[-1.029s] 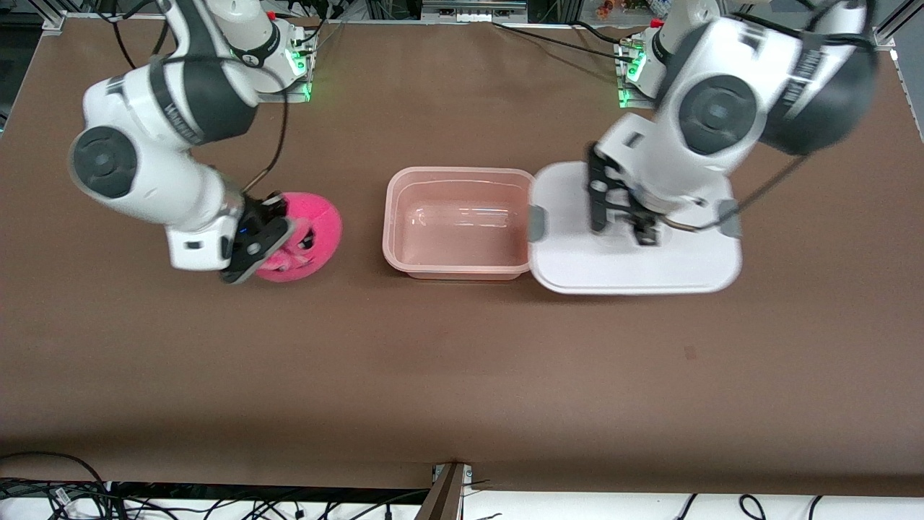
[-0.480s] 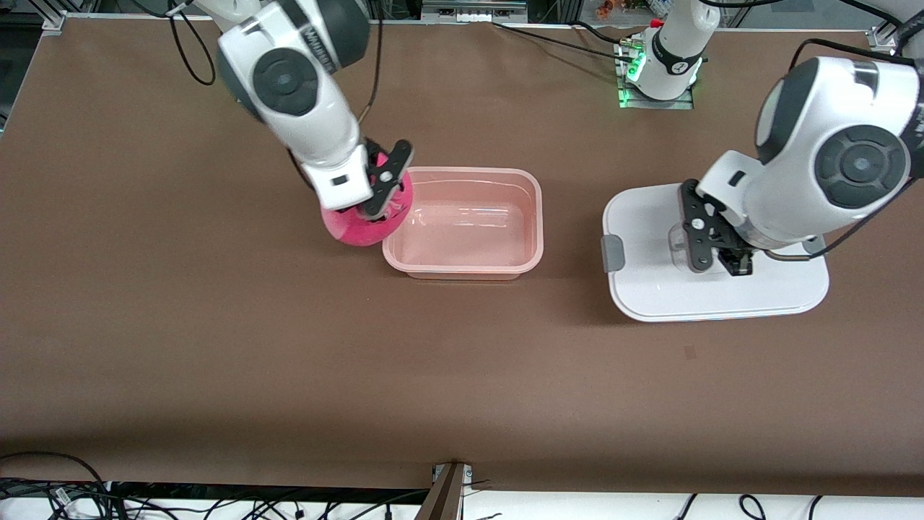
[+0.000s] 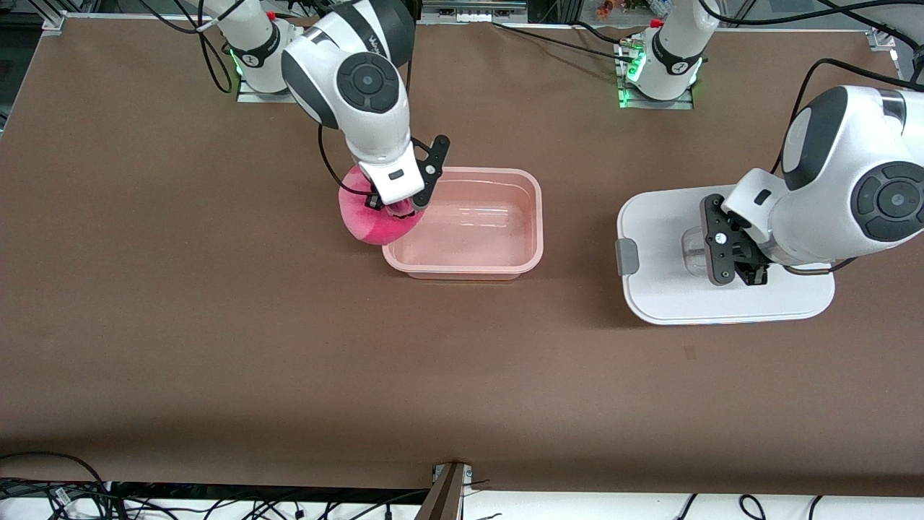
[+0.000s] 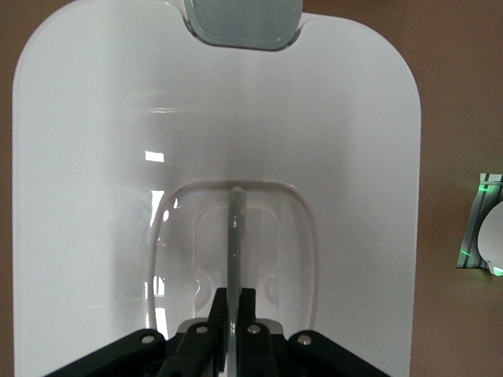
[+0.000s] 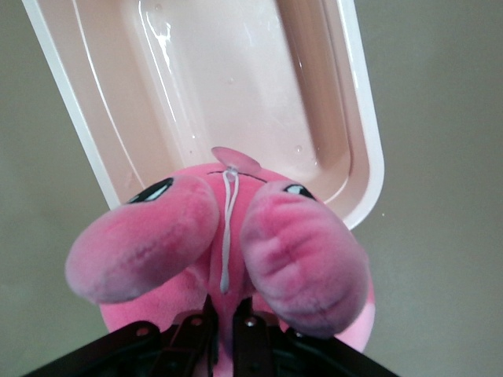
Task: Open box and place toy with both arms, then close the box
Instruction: 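Carry the pink plush toy into the open box with the right gripper, then release the toy and withdraw the right gripper while the left gripper returns the lid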
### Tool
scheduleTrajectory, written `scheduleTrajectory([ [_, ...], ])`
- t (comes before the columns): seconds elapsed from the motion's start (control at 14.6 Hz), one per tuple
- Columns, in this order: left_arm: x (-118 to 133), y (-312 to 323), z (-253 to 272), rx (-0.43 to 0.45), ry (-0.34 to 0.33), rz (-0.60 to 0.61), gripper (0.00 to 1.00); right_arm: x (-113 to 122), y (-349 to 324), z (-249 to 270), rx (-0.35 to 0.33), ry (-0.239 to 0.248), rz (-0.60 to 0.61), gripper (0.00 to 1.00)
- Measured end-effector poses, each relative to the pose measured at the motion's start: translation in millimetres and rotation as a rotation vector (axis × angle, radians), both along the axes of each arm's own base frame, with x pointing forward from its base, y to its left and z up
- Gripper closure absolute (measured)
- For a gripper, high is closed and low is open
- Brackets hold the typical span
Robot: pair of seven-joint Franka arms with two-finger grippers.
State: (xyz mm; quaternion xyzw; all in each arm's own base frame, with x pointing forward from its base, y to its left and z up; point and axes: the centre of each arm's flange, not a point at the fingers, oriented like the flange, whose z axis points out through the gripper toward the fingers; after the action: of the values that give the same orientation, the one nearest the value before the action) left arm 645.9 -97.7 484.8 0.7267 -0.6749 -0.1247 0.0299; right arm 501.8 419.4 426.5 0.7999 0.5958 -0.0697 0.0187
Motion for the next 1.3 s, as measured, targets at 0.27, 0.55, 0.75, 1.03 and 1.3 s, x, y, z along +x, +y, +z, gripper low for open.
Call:
scheduleTrajectory([
  [0.27,-0.5,-3.3,-0.1,-0.002,0.0,-0.006,0.93,-12.7,32.7,-9.5,0.024,-0.025,0.04,0.92],
  [0.55,-0.7,-4.6,-0.1,-0.002,0.0,-0.008,0.93,-14.7,54.9,-28.0,0.071,-0.062,-0.132,0.69],
  [0.75,-0.9,-6.3,-0.1,-0.002,0.001,-0.01,0.93,-15.9,69.6,-23.5,0.121,-0.105,-0.309,0.38],
  [1.03,-1.3,-8.7,-0.4,-0.003,0.001,-0.015,0.93,10.3,58.9,30.6,0.16,-0.156,-0.479,0.01],
  [1.3,-8.0,-41.2,0.3,-0.058,0.012,-0.062,0.93,74.5,-31.8,68.0,0.113,-0.17,-0.647,0.0],
])
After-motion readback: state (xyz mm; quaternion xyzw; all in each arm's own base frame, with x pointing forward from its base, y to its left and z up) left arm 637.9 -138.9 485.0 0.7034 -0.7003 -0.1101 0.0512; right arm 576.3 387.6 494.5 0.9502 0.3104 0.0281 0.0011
